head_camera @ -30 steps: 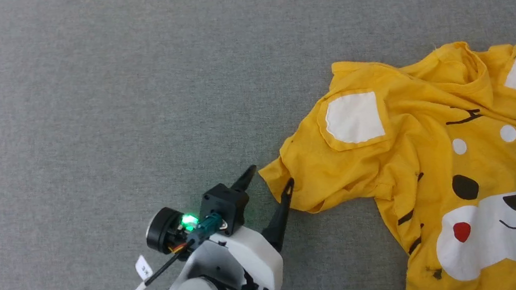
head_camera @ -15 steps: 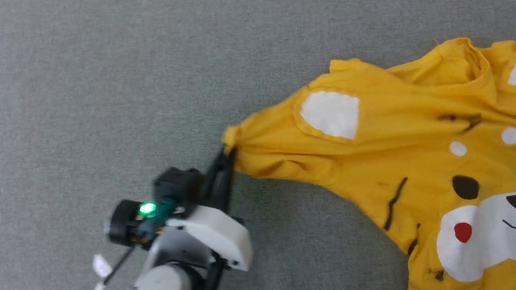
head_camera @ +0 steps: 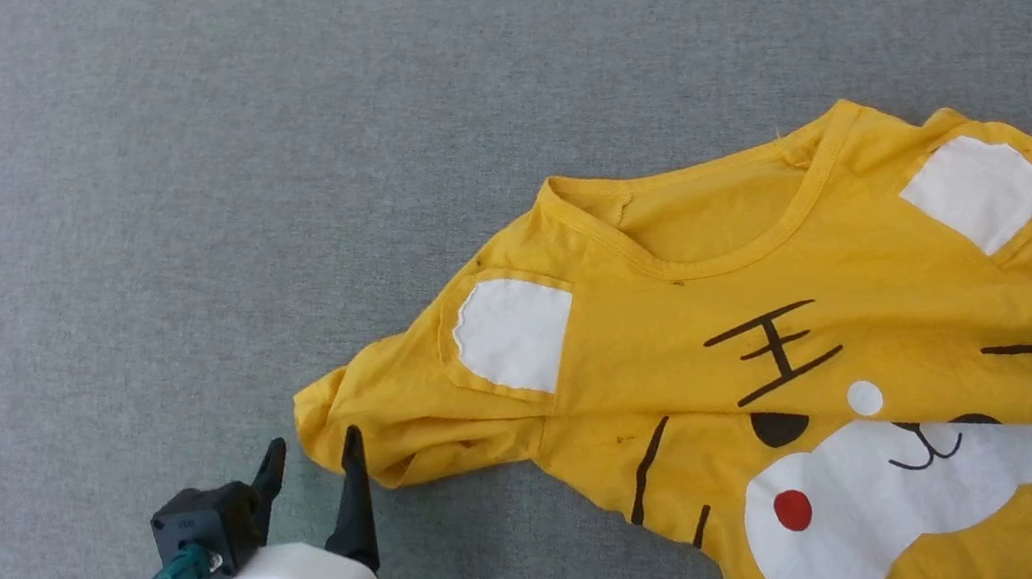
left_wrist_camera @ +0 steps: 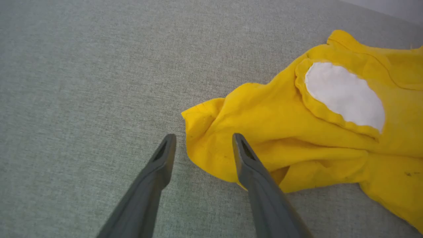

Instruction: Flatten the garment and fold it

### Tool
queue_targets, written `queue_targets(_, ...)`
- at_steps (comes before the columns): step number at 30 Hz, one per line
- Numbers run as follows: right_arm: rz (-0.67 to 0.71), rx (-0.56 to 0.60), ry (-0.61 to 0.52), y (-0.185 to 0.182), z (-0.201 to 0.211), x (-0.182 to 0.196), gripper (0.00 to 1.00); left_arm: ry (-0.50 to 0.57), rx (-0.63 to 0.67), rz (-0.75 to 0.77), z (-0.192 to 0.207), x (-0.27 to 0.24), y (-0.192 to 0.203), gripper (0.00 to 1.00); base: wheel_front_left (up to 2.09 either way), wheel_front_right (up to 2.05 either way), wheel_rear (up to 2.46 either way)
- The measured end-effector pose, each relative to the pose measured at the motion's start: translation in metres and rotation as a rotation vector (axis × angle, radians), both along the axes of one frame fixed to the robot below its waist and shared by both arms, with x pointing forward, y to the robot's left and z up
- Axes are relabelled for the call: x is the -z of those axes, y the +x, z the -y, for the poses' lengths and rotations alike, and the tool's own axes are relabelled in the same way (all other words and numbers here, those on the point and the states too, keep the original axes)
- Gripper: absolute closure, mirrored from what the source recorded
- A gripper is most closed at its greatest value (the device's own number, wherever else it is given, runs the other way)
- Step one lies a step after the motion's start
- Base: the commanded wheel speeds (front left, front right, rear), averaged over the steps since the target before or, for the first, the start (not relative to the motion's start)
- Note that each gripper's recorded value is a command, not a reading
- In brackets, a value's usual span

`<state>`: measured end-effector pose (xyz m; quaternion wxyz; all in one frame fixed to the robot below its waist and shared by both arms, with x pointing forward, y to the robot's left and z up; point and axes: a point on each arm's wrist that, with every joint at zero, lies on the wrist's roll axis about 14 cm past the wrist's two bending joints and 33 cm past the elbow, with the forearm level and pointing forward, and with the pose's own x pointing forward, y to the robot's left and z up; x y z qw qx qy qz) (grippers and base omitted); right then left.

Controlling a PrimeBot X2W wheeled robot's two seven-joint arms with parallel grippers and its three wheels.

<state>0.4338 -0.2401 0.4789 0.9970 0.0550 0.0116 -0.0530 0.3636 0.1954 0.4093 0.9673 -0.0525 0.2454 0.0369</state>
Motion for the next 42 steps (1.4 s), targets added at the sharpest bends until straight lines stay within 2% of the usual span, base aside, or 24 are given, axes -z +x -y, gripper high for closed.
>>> queue_targets(2,-0.002,-0.008,-0.004,0.002,-0.003,0.000,0.00,-0.029,-0.021,0.026,0.001,-0.006,0.002,0.00,0.00,0.00,0.00)
queue_targets(6,-0.003,-0.015,-0.004,0.004,-0.005,0.000,0.00,-0.004,-0.020,0.211,-0.004,-0.050,0.024,0.00,0.00,0.00,0.00)
queue_targets(9,-0.015,-0.017,-0.004,0.004,-0.005,0.003,0.00,0.054,0.068,0.343,0.007,-0.086,0.048,0.00,0.00,0.00,0.00)
queue_targets(13,-0.021,-0.020,-0.002,0.006,-0.006,0.006,0.00,0.071,0.269,0.416,0.055,-0.101,0.075,0.00,0.00,0.00,0.00)
queue_targets(17,-0.019,-0.011,-0.014,0.008,-0.003,0.005,0.00,0.070,0.500,0.316,0.103,-0.073,0.087,0.00,0.00,0.00,0.00)
queue_targets(20,-0.014,0.002,-0.022,0.008,0.002,0.003,0.00,0.084,0.627,0.231,0.126,-0.049,0.090,0.00,0.00,0.00,0.00)
queue_targets(29,-0.037,0.042,-0.035,-0.001,0.016,0.007,0.00,0.097,0.746,0.049,0.144,0.009,0.084,0.00,0.00,0.00,0.00)
queue_targets(30,-0.039,0.043,-0.034,-0.002,0.017,0.008,0.00,0.103,0.754,0.035,0.144,0.014,0.084,0.45,0.00,0.00,0.00)
queue_targets(31,-0.041,0.045,-0.034,-0.003,0.017,0.009,0.00,0.105,0.764,0.038,0.145,0.015,0.086,1.00,0.00,0.00,0.00)
queue_targets(37,-0.047,0.062,-0.038,-0.005,0.023,0.011,0.00,0.115,0.733,0.123,0.146,0.005,0.108,1.00,0.00,0.00,0.00)
queue_targets(42,-0.058,0.067,-0.041,-0.004,0.025,0.016,0.00,0.134,0.685,0.313,0.147,-0.038,0.146,1.00,0.00,0.00,0.00)
